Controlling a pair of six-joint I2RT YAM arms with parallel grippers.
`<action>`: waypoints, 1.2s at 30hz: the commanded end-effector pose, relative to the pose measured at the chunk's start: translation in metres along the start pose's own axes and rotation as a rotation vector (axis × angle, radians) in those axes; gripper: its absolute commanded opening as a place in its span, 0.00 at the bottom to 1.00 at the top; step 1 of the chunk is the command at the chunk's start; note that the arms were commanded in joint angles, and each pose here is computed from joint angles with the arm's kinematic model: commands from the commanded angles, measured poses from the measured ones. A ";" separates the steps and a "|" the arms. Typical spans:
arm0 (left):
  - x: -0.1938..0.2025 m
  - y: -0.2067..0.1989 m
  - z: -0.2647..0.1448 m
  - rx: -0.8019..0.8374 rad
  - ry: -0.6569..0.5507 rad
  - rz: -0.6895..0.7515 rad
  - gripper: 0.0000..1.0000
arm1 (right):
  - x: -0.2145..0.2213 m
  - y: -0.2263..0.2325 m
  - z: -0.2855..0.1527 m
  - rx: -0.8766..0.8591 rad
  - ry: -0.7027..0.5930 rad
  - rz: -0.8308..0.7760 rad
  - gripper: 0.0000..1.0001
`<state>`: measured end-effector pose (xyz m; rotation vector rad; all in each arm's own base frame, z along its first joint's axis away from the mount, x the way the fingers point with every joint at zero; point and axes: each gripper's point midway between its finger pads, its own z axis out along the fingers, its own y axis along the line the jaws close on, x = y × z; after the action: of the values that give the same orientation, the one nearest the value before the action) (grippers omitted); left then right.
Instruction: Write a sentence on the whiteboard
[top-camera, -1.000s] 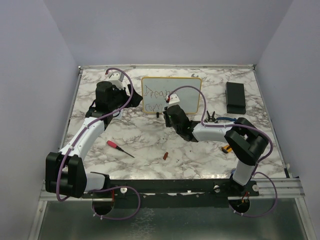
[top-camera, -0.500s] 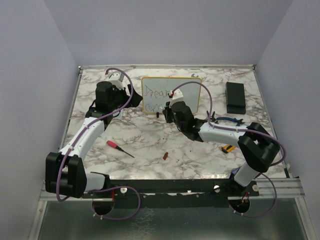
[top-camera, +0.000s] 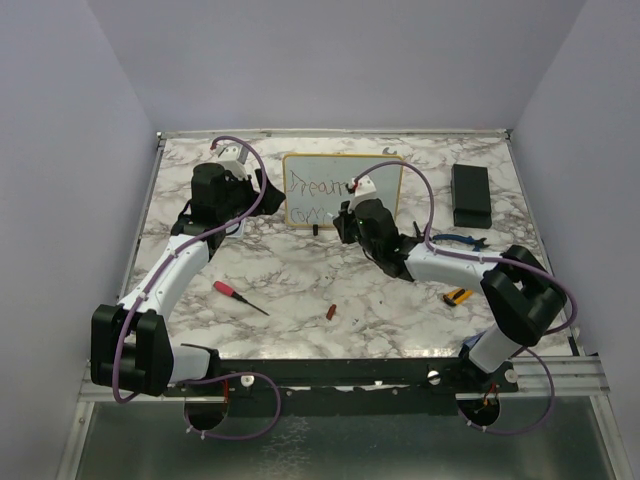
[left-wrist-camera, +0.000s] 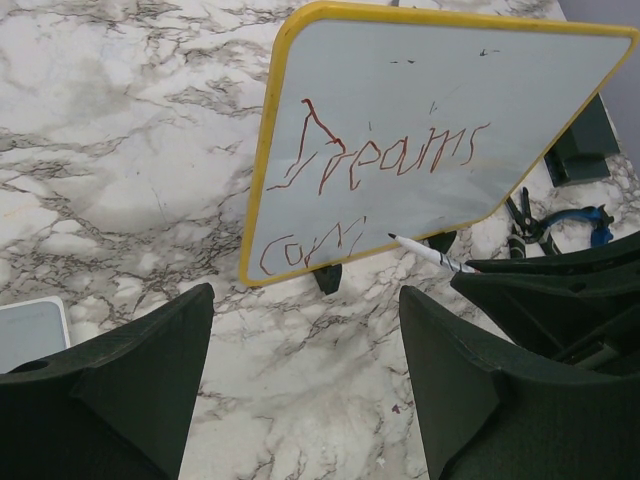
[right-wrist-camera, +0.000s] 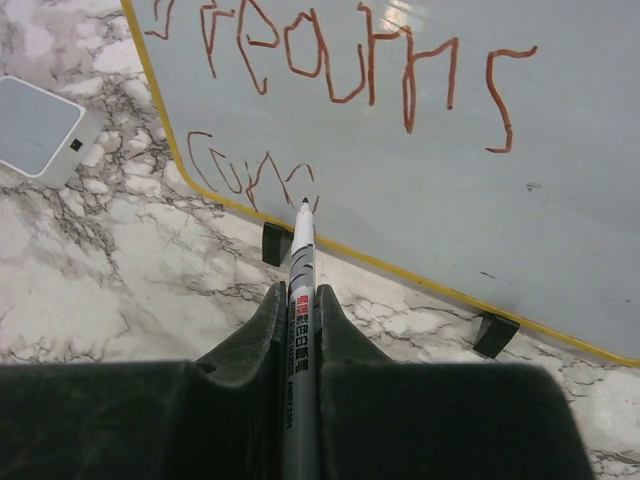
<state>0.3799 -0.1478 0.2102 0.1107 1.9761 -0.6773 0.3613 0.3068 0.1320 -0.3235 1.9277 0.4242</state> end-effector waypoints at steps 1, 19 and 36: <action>0.001 -0.003 -0.003 0.007 -0.005 0.012 0.76 | -0.005 0.005 -0.001 -0.055 -0.028 0.003 0.01; 0.001 -0.004 -0.002 0.010 -0.004 0.012 0.76 | 0.014 -0.014 0.014 0.027 0.004 0.016 0.01; 0.002 -0.003 -0.001 0.010 0.001 0.010 0.76 | 0.033 -0.036 0.025 0.114 0.037 0.000 0.01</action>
<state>0.3793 -0.1477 0.2085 0.1100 1.9800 -0.6772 0.3761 0.3002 0.0944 -0.3109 1.9699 0.3939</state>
